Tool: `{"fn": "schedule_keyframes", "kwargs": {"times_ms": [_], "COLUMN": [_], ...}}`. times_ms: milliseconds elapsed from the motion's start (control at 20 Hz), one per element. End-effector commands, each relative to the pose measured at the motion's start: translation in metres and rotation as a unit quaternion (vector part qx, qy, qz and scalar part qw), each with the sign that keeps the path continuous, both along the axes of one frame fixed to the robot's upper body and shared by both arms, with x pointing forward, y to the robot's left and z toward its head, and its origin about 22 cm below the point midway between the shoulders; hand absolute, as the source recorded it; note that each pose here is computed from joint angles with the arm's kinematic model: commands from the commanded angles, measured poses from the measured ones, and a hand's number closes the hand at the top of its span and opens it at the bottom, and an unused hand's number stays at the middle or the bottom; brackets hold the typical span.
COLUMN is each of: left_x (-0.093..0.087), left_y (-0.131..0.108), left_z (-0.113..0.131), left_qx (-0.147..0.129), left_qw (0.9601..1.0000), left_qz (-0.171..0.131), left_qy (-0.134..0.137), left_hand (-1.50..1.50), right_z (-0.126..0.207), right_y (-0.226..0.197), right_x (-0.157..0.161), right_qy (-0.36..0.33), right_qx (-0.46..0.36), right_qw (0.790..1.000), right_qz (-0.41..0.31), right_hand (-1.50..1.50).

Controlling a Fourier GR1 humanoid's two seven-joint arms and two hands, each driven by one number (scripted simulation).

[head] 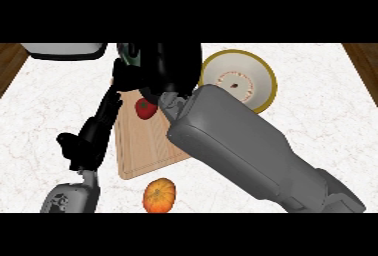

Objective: Pick the eggplant from the plate and place it in the bowl

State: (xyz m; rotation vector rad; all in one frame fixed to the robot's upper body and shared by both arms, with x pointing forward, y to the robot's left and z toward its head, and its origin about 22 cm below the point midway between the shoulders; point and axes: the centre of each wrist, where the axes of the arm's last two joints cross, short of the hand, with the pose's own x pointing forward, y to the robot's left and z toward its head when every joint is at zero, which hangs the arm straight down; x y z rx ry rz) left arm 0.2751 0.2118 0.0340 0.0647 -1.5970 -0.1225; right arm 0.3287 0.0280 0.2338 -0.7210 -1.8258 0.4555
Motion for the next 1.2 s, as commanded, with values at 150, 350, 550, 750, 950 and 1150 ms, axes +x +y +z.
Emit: {"fn": "schedule_keyframes", "kwargs": {"times_ms": [150,350,550,750,950,1150], "left_x": [0.002,-0.004,0.011,-0.002,0.002,0.001], "left_y": [0.008,0.0,-0.01,-0.004,-0.014,-0.007], "left_z": [-0.005,0.002,0.015,-0.003,-0.001,-0.002], "left_qx": [-0.002,-0.006,-0.005,-0.006,-0.01,-0.003], "left_qw": [1.0,1.0,0.9999,1.0,0.9998,1.0], "left_qz": [-0.004,-0.006,-0.004,-0.006,-0.019,-0.009], "left_qy": [-0.004,0.0,-0.008,-0.001,-0.006,-0.004], "left_hand": [0.0,0.0,0.0,0.0,0.0,0.0], "right_z": [-0.011,-0.024,-0.053,-0.082,-0.105,-0.132], "right_y": [-0.025,-0.068,-0.093,-0.101,-0.151,-0.175], "right_x": [0.049,0.08,0.101,0.11,0.122,0.122], "right_qy": [0.031,0.044,0.044,0.052,0.063,0.091], "right_qx": [-0.069,-0.149,-0.152,-0.157,-0.171,-0.172], "right_qw": [0.993,0.981,0.977,0.974,0.969,0.965], "right_qz": [-0.085,-0.112,-0.139,-0.156,-0.169,-0.173], "right_hand": [1.5,1.5,1.5,1.5,1.5,1.5]}}
